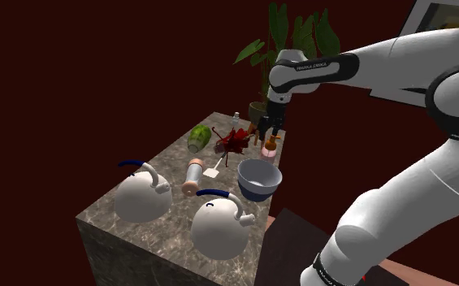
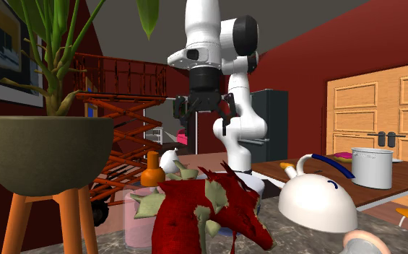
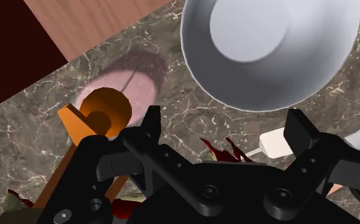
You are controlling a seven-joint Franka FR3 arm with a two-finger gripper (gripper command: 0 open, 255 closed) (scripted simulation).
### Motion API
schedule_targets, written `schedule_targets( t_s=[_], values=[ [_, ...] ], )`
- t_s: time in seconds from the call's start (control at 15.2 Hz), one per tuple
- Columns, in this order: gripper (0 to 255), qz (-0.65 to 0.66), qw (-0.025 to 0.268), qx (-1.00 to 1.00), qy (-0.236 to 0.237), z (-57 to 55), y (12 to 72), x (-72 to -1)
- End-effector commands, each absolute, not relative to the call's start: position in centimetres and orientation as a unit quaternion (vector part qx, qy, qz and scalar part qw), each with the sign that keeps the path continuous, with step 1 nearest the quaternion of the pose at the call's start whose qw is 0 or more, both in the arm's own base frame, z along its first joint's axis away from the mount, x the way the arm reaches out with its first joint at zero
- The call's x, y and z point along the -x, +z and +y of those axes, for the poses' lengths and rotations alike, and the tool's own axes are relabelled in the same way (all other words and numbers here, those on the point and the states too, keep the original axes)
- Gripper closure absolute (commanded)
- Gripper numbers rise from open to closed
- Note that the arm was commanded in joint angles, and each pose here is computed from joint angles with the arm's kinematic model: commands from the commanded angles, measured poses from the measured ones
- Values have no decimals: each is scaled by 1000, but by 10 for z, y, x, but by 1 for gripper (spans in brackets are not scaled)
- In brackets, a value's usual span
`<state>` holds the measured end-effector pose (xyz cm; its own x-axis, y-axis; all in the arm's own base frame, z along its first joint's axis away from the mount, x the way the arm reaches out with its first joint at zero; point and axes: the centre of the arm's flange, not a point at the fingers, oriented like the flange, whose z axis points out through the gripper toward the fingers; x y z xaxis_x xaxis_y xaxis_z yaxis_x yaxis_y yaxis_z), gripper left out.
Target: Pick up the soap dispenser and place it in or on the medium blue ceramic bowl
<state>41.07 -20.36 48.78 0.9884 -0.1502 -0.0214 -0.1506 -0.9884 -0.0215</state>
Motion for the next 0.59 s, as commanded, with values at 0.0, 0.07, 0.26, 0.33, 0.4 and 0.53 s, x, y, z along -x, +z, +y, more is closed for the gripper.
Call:
schedule_targets(
  t_s=[0.0,0.07,0.26,0.33,0.4,0.53],
  values=[
    [0,79,8,997,10,-231,481,-420],
    [0,81,7,997,10,-243,478,-423],
    [0,87,4,996,10,-279,469,-434],
    [0,89,2,996,10,-291,466,-437],
    [0,91,1,996,10,-303,464,-441],
    [0,94,-1,995,10,-327,458,-447]
  ],
)
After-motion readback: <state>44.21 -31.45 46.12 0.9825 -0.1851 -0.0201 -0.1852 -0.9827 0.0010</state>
